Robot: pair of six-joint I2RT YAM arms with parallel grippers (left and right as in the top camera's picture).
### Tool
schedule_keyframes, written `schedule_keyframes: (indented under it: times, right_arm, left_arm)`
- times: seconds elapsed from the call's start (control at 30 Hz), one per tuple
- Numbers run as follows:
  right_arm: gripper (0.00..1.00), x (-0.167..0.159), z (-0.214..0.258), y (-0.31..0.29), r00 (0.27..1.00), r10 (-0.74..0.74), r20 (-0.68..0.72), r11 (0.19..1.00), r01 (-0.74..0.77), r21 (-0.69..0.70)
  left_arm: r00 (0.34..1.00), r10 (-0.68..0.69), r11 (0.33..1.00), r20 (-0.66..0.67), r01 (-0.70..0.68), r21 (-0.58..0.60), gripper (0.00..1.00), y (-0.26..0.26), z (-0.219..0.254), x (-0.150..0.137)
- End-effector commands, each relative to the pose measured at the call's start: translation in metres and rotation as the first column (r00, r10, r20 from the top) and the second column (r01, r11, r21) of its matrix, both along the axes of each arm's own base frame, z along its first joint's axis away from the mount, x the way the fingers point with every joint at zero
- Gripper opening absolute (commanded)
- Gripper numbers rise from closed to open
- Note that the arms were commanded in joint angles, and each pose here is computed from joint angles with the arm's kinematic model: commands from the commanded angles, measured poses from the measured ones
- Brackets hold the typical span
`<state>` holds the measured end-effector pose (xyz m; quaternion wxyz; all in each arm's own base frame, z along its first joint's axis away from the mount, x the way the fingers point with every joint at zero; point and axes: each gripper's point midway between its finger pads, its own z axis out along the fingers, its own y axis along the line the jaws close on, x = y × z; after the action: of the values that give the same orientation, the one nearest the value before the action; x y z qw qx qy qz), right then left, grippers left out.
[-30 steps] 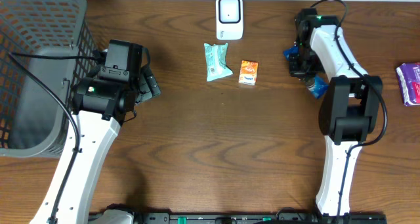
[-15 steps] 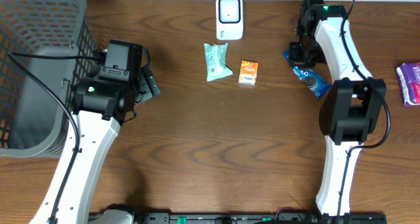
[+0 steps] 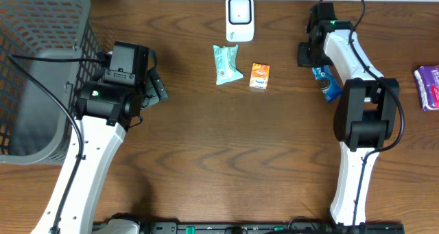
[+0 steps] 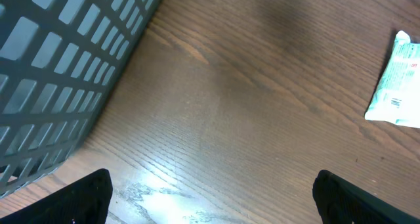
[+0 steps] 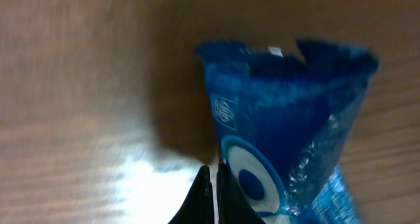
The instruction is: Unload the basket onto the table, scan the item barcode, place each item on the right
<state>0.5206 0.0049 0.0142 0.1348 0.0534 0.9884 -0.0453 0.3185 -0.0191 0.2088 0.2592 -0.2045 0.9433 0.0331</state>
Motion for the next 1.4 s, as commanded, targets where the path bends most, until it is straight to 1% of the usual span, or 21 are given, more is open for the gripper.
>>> schedule_keyframes:
  times: [0.0, 0.07, 0.13, 0.23, 0.27, 0.33, 0.47, 0.57, 0.73, 0.8, 0.87, 0.93, 0.97, 1.0, 1.1, 1.13, 1.2, 1.27, 1.3, 1.33, 1.37]
  right_arm:
    - [0.01, 0.013, 0.023, -0.017, 0.998, -0.016, 0.055, 0.996, 0.021, -0.088]
    - [0.03, 0.014, 0.039, -0.015, 0.998, -0.014, 0.055, 0.996, 0.019, -0.088]
    - [0.16, 0.014, 0.062, -0.015, 0.998, -0.020, 0.055, 0.996, 0.025, -0.085]
    - [0.56, 0.002, 0.080, -0.022, 1.000, -0.011, 0.006, 0.996, 0.011, -0.087]
    - [0.65, -0.002, 0.079, -0.024, 1.000, 0.019, -0.020, 0.996, -0.020, -0.083]
    - [0.77, -0.015, 0.073, -0.033, 0.992, 0.090, -0.090, 0.992, -0.097, -0.077]
    - [0.80, -0.038, 0.041, -0.057, 0.983, 0.048, -0.180, 0.997, -0.058, -0.050]
    - [0.80, -0.037, 0.019, -0.061, 0.986, 0.038, -0.160, 0.999, -0.033, 0.029]
    - [0.77, -0.032, 0.001, -0.032, 0.988, 0.130, -0.079, 0.948, -0.100, 0.301]
    - [0.77, -0.034, -0.003, -0.020, 0.983, 0.174, -0.055, 0.919, -0.142, 0.367]
    - [0.78, -0.037, -0.008, -0.017, 0.982, 0.180, -0.063, 0.914, -0.144, 0.378]
    - [0.62, -0.041, -0.011, -0.017, 0.981, 0.180, -0.074, 0.915, -0.139, 0.379]
    - [0.52, -0.041, -0.011, -0.017, 0.982, 0.170, -0.077, 0.916, -0.129, 0.380]
    - [0.46, -0.040, -0.011, -0.018, 0.985, 0.152, -0.082, 0.917, -0.110, 0.384]
    - [0.19, -0.040, -0.011, -0.016, 0.988, 0.125, -0.090, 0.917, -0.080, 0.391]
    - [0.04, -0.041, -0.011, -0.015, 0.990, 0.098, -0.099, 0.915, -0.050, 0.400]
    - [0.01, -0.042, -0.008, -0.008, 0.992, 0.069, -0.110, 0.896, -0.014, 0.443]
    - [0.01, -0.042, 0.004, 0.017, 0.992, 0.088, -0.093, 0.811, -0.017, 0.584]
    - [0.01, -0.041, 0.018, 0.039, 0.992, 0.102, -0.067, 0.715, -0.026, 0.699]
    - [0.01, -0.040, 0.029, 0.050, 0.994, 0.095, -0.062, 0.646, -0.014, 0.763]
    - [0.01, -0.037, 0.049, 0.067, 0.995, 0.078, -0.060, 0.517, 0.011, 0.856]
  left_arm:
    - [1.000, 0.008, 1.000, -0.003, -0.008, -0.008, 0.98, 0.000, 0.000, 0.000]
    - [1.000, 0.008, 1.000, -0.003, -0.008, -0.008, 0.98, 0.000, 0.000, 0.000]
    - [1.000, 0.008, 1.000, -0.003, -0.008, -0.008, 0.98, 0.000, 0.000, 0.000]
    - [1.000, 0.008, 1.000, -0.003, -0.008, -0.009, 0.98, 0.000, 0.000, 0.000]
    - [1.000, 0.008, 1.000, -0.003, -0.008, -0.008, 0.98, 0.000, 0.000, 0.000]
    - [1.000, 0.008, 1.000, -0.003, -0.008, -0.008, 0.98, 0.000, 0.000, 0.000]
    - [1.000, 0.008, 1.000, -0.003, -0.008, -0.008, 0.98, 0.000, 0.000, 0.000]
    - [1.000, 0.008, 1.000, -0.003, -0.008, -0.008, 0.98, 0.000, 0.000, 0.000]
    - [1.000, 0.008, 1.000, -0.003, -0.008, -0.008, 0.98, 0.000, 0.000, 0.000]
    - [1.000, 0.008, 1.000, -0.003, -0.008, -0.008, 0.98, 0.000, 0.000, 0.000]
    - [1.000, 0.008, 1.000, -0.003, -0.008, -0.009, 0.98, 0.000, 0.000, 0.000]
    - [1.000, 0.008, 1.000, -0.003, -0.008, -0.008, 0.98, 0.000, 0.000, 0.000]
    - [1.000, 0.008, 1.000, -0.003, -0.008, -0.008, 0.98, 0.000, 0.000, 0.000]
    - [1.000, 0.008, 1.000, -0.003, -0.008, -0.008, 0.98, 0.000, 0.000, 0.000]
    - [1.000, 0.008, 1.000, -0.003, -0.008, -0.008, 0.98, 0.000, 0.000, 0.000]
    - [1.000, 0.008, 1.000, -0.003, -0.008, -0.008, 0.98, 0.000, 0.000, 0.000]
    - [1.000, 0.008, 1.000, -0.003, -0.008, -0.008, 0.98, 0.000, 0.000, 0.000]
    - [1.000, 0.008, 1.000, -0.003, -0.008, -0.008, 0.98, 0.000, 0.000, 0.000]
    - [1.000, 0.008, 1.000, -0.003, -0.008, -0.008, 0.98, 0.000, 0.000, 0.000]
    - [1.000, 0.008, 1.000, -0.003, -0.008, -0.008, 0.98, 0.000, 0.000, 0.000]
    - [1.000, 0.008, 1.000, -0.003, -0.008, -0.008, 0.98, 0.000, 0.000, 0.000]
